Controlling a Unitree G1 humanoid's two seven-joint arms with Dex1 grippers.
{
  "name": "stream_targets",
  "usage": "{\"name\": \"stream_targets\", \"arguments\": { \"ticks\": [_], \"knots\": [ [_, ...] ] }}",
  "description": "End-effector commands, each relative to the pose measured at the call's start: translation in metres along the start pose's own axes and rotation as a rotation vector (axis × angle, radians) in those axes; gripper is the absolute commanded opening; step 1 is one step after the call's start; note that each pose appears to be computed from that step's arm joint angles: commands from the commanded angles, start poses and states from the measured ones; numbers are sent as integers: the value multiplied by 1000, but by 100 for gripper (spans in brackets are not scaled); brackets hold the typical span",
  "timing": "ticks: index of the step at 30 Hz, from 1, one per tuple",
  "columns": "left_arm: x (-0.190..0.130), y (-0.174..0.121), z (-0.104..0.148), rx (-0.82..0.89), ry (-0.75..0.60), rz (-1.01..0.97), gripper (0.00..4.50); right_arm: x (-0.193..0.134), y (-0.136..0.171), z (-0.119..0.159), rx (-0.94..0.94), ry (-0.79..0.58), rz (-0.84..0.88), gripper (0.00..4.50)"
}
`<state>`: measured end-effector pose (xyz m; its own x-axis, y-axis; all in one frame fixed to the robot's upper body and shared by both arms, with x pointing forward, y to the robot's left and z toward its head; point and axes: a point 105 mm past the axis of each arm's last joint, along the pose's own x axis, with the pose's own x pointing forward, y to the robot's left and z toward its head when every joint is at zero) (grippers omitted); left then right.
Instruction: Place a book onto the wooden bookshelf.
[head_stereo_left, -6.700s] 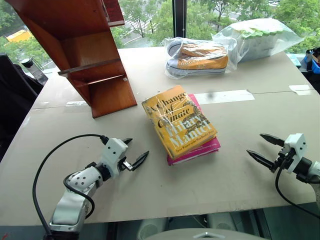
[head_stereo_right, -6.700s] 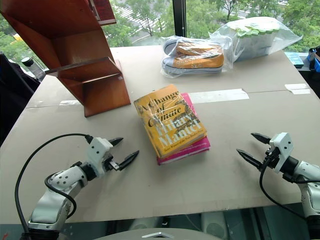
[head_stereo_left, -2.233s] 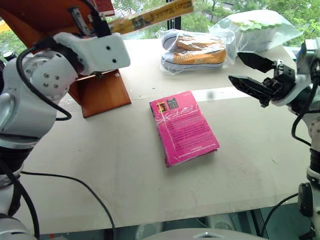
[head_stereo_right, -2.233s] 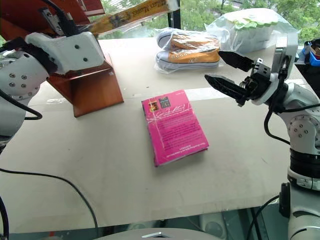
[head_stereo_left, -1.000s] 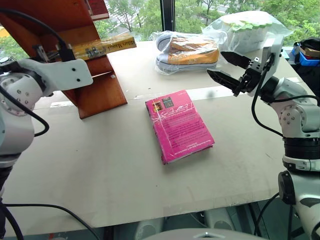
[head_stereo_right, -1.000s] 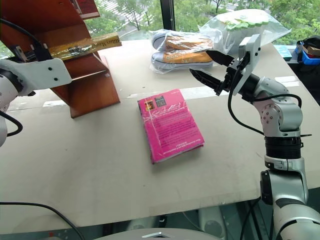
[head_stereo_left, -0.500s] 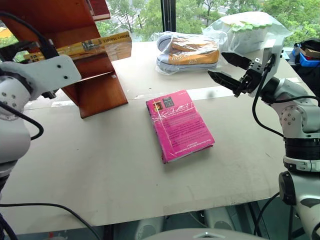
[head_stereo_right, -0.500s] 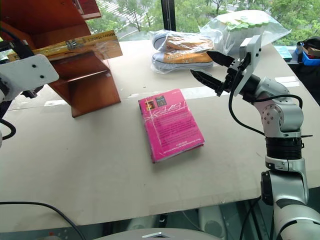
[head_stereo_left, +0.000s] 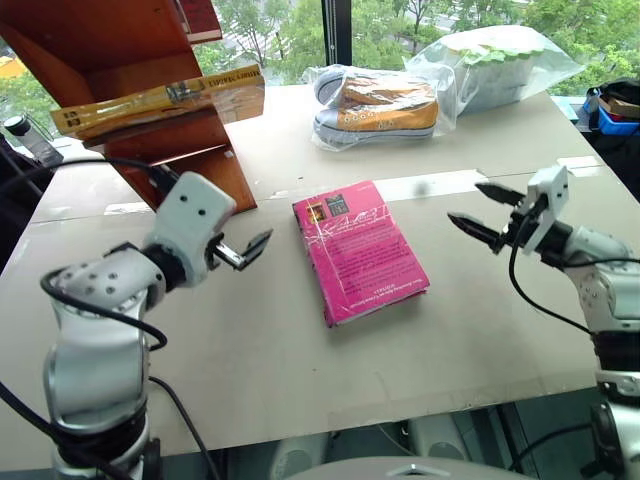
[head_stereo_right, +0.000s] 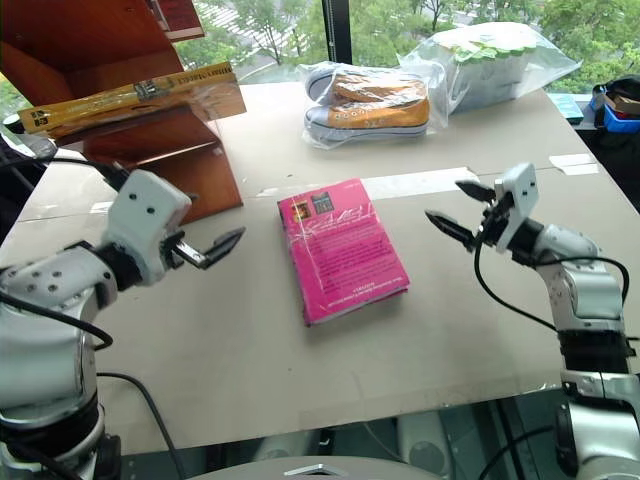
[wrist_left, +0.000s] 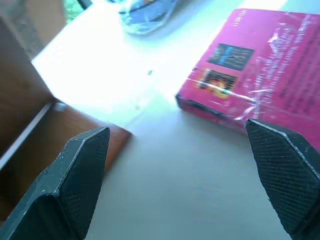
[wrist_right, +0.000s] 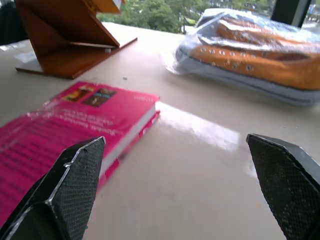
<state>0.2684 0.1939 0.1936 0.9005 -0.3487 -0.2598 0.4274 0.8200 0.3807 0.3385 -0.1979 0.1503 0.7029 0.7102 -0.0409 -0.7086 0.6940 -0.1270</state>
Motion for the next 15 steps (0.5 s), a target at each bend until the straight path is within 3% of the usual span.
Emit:
{"name": "stream_targets", "arguments": {
  "ticks": [1,4,6,15],
  "knots": [
    [-5,-20,-23,-91,-26,-35,445,-34,-12,-15,-65,31,-83,450],
    [-4,-34,-55,-105,38,-72,445,-55,-11,-39,-47,74,-132,450],
    [-1,-37,-64,-243,-5,-63,445,-67,-9,-52,-36,84,-155,450],
    [-1,-56,-97,-178,12,-128,445,-96,-13,-69,11,100,-250,450]
  ]
}}
